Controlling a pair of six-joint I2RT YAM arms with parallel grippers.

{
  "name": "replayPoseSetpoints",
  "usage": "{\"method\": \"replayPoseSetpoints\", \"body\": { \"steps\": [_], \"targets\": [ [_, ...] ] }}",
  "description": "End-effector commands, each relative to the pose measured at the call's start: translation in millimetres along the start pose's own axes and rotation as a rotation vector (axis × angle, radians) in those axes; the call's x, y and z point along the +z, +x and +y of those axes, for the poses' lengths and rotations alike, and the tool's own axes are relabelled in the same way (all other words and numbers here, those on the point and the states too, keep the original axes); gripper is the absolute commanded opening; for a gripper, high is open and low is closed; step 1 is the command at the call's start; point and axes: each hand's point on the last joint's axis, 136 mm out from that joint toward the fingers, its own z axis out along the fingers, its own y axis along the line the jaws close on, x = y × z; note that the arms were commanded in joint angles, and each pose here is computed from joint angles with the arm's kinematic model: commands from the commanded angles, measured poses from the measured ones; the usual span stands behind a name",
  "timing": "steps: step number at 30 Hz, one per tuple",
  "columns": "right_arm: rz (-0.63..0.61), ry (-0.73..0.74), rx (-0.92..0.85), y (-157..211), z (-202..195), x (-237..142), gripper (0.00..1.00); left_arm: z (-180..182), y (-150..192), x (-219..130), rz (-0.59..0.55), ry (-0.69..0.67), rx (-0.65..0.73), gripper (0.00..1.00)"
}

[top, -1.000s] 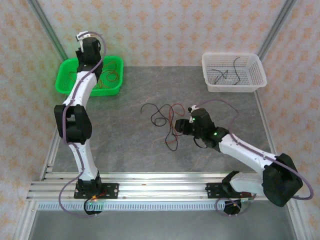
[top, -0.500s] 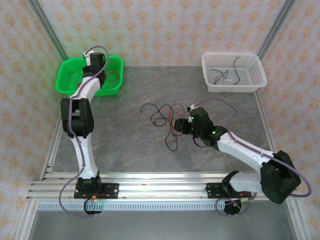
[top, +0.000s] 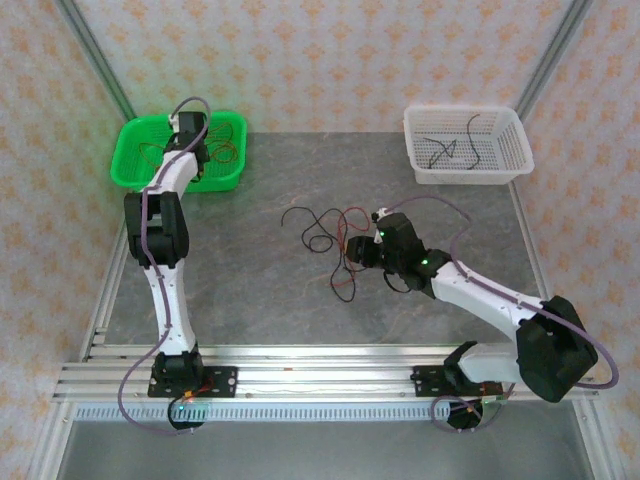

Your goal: Untangle the cables

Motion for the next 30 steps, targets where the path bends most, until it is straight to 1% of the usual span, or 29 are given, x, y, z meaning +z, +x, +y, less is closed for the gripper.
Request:
{"method": "replayPoseSetpoints", "body": {
  "steps": [1, 7, 11, 14, 18, 24, 29, 30],
  "targets": [
    [-0.018, -0.021, -0.016, -10, 11, -2, 0.46, 1, -5, -2, 0.022, 0.008, 0.0, 0.19],
    [-0.022, -0.017, -0.018, -11, 11, -4, 0.46, 4, -22, -14, -0.008, 0.018, -0.015, 0.41],
    [-0.031, 0.0, -0.024, -13, 8, -6, 0.46, 5, -33, -25, -0.022, 0.035, -0.04, 0.46],
    [-0.032, 0.048, -0.028, -14, 0, -7, 0.46, 6, -49, -43, -0.049, 0.075, -0.082, 0.48],
    [-0.013, 0.149, -0.038, -13, -16, -4, 0.46, 7, -76, -79, -0.103, 0.151, -0.157, 0.51],
    [0.045, 0.239, -0.063, -9, -29, 4, 0.46, 15, -111, -140, -0.166, 0.256, -0.244, 0.61],
    [0.106, 0.268, -0.097, -8, -29, 14, 0.48, 5, -126, -195, -0.183, 0.435, -0.291, 0.7],
    [0.114, 0.269, -0.108, -9, -27, 16, 0.48, 5, -131, -214, -0.2, 0.463, -0.291, 0.72]
  ]
}}
